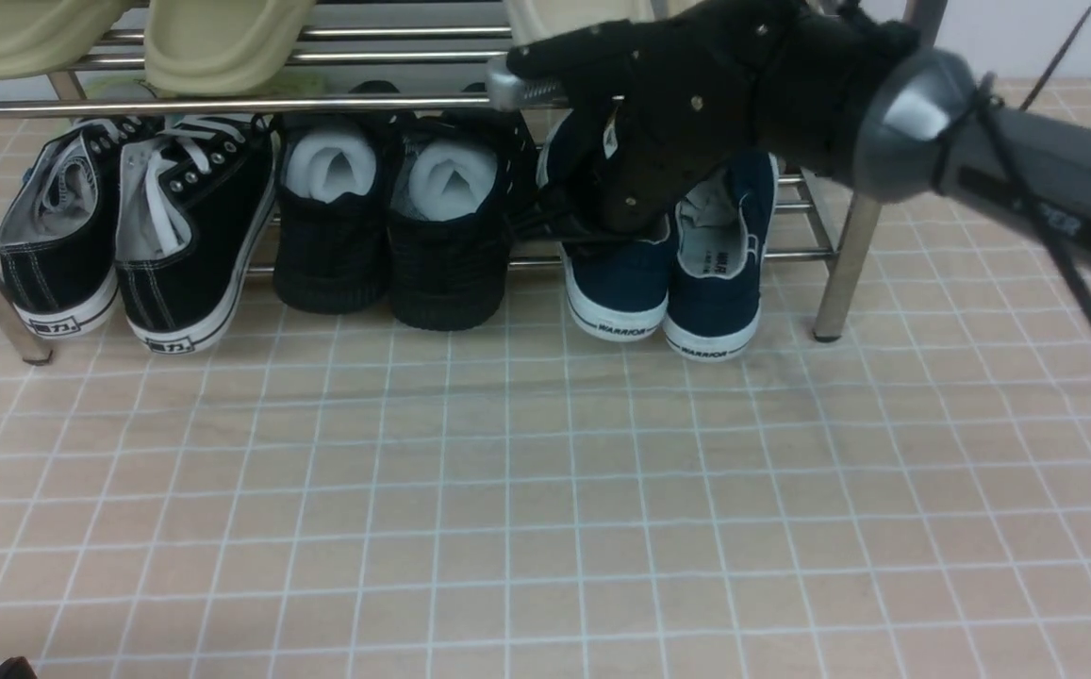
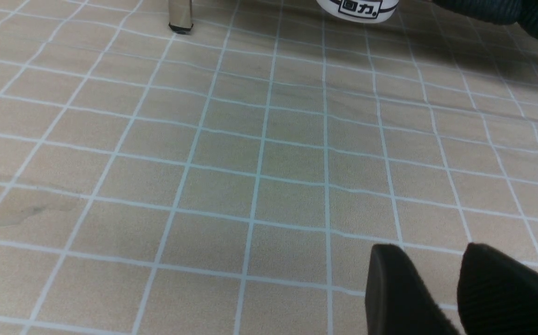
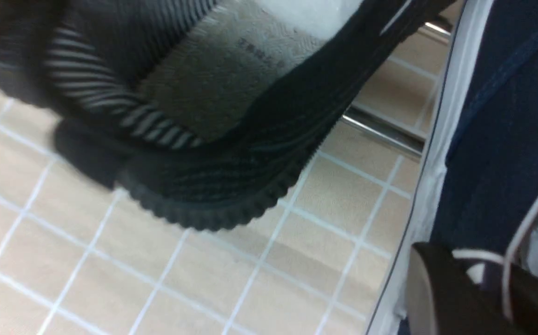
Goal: Take the shoes off the shelf from the light coffee tablecloth by hand.
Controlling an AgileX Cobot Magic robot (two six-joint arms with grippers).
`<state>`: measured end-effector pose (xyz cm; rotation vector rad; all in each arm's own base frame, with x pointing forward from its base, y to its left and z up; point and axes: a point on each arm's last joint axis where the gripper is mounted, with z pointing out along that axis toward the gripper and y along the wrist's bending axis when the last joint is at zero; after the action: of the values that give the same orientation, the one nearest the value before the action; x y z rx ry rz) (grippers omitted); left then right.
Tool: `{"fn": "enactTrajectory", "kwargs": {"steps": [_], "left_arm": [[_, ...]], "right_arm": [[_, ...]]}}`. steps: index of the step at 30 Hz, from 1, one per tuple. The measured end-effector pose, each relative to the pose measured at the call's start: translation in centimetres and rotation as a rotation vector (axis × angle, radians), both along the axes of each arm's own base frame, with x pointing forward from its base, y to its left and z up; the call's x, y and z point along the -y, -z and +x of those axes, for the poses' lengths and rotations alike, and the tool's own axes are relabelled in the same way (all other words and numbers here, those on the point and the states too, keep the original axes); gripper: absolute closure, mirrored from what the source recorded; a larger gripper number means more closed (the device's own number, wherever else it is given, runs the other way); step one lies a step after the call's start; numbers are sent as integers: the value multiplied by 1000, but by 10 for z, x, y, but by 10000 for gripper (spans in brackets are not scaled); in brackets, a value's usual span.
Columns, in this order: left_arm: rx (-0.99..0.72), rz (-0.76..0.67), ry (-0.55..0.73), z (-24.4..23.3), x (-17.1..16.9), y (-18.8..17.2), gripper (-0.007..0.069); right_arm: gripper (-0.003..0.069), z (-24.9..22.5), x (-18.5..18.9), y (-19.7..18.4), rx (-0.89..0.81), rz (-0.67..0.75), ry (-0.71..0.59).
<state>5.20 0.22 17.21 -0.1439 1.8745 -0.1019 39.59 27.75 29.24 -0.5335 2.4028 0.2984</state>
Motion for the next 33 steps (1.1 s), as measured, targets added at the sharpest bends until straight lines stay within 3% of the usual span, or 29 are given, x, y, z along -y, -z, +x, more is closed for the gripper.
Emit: {"fn": "enactTrajectory", "kwargs": {"steps": [8,21,26,33], "left_arm": [[0,0,0,0,0,0,385],[0,0,0,0,0,0,385],[0,0,0,0,0,0,385],[0,0,0,0,0,0,385]], "right_arm": [[624,-23,10,-34,-27,-16,-20],[624,-127,6,-115,-83,-45,-261],[624,-150,10,-137,-25,-60,-299],[624,-172,7,-136,-27,-77,-349]]}}
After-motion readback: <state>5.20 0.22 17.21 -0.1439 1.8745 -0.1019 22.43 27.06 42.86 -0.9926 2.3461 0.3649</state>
